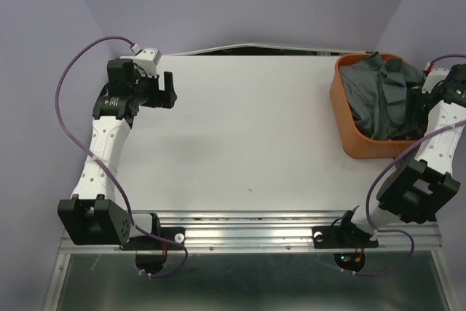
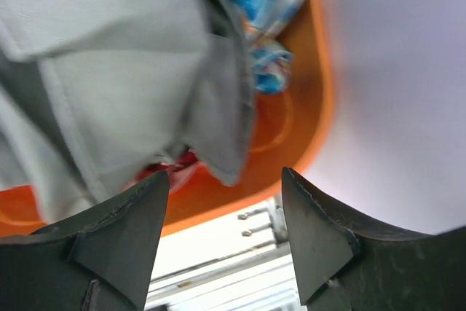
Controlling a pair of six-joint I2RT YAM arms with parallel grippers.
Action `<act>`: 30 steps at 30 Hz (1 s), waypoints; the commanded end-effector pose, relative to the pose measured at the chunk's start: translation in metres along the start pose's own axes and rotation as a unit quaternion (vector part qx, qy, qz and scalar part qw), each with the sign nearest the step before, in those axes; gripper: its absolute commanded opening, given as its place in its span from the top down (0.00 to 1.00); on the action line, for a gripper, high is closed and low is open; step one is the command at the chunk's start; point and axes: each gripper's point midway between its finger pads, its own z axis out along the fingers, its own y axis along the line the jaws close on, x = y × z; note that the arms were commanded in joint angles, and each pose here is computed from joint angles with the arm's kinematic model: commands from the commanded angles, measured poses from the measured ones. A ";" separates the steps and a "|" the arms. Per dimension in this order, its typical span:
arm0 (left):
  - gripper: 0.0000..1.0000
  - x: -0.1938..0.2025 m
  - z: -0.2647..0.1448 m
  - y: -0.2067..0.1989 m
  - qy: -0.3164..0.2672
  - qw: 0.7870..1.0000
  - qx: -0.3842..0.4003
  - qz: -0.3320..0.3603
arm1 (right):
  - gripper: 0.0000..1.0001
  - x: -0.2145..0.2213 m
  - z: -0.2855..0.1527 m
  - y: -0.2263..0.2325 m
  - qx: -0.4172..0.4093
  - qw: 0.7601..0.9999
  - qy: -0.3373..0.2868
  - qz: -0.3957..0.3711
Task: Fold and stack the skirts
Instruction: Grab the skirt from the pile
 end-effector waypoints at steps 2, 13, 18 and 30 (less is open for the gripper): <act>0.05 -0.006 -0.002 -0.004 -0.021 1.000 0.008 0.004 | 0.32 -0.004 0.002 -0.021 0.034 0.999 -0.020 -0.009; 0.06 -0.009 -0.001 -0.003 -0.024 1.000 0.007 0.002 | 0.44 0.018 0.031 -0.014 0.011 1.000 0.009 -0.008; 0.07 -0.012 0.000 -0.004 -0.026 1.000 0.009 0.001 | 0.64 0.009 0.028 -0.008 -0.015 1.000 0.006 -0.001; 0.07 -0.020 -0.003 -0.005 -0.037 0.999 0.012 0.006 | 0.99 -0.095 -0.054 -0.011 -0.044 0.988 -0.150 0.019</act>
